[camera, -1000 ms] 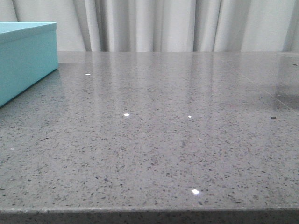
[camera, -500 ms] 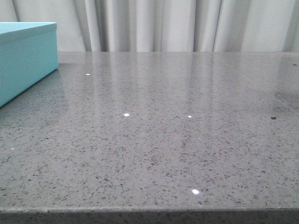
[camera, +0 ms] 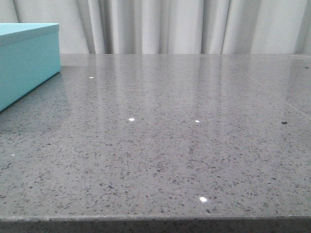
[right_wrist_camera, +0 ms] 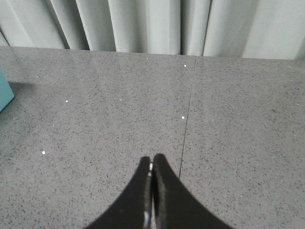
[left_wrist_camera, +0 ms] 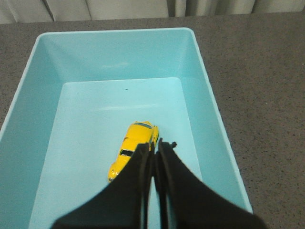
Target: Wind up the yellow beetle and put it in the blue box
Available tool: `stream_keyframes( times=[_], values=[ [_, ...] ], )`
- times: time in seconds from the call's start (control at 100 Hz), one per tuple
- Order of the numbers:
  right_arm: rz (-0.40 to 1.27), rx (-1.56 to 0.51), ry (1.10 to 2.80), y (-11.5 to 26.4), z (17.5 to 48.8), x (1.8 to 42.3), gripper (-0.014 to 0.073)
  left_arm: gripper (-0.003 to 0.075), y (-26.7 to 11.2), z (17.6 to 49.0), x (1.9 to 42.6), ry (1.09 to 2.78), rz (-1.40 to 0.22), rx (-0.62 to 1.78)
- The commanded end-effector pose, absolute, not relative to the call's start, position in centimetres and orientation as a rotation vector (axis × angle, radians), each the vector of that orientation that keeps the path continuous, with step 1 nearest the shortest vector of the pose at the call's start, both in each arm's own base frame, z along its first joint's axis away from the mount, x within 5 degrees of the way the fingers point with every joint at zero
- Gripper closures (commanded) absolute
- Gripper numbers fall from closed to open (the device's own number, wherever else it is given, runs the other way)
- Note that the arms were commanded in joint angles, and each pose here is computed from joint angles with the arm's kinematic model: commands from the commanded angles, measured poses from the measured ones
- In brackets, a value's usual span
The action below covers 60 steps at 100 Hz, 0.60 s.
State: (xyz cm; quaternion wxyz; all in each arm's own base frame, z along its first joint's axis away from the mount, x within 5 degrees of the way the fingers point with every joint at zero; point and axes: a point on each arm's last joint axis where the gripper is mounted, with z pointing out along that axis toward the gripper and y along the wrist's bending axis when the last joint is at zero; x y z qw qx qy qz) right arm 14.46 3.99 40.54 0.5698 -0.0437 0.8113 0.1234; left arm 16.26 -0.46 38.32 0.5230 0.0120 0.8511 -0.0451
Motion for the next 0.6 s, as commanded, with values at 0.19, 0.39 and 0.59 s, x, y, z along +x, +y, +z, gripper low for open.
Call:
stream_keyframes(
  times=[0.19,0.39,0.59],
  values=[
    [0.27,-0.123,1.72,2.7,37.7,10.4,0.0655,0.0738,-0.7,36.5,10.6,1.835,-0.119,0.0],
    [0.27,-0.123,1.688,2.1,35.1,8.2,0.0655,0.0739,-1.0,33.9,7.5,1.792,-0.154,-0.01],
    [0.274,-0.121,1.659,1.7,33.8,6.7,0.0655,0.0738,-1.2,32.2,5.7,1.751,-0.187,-0.018]
  ],
)
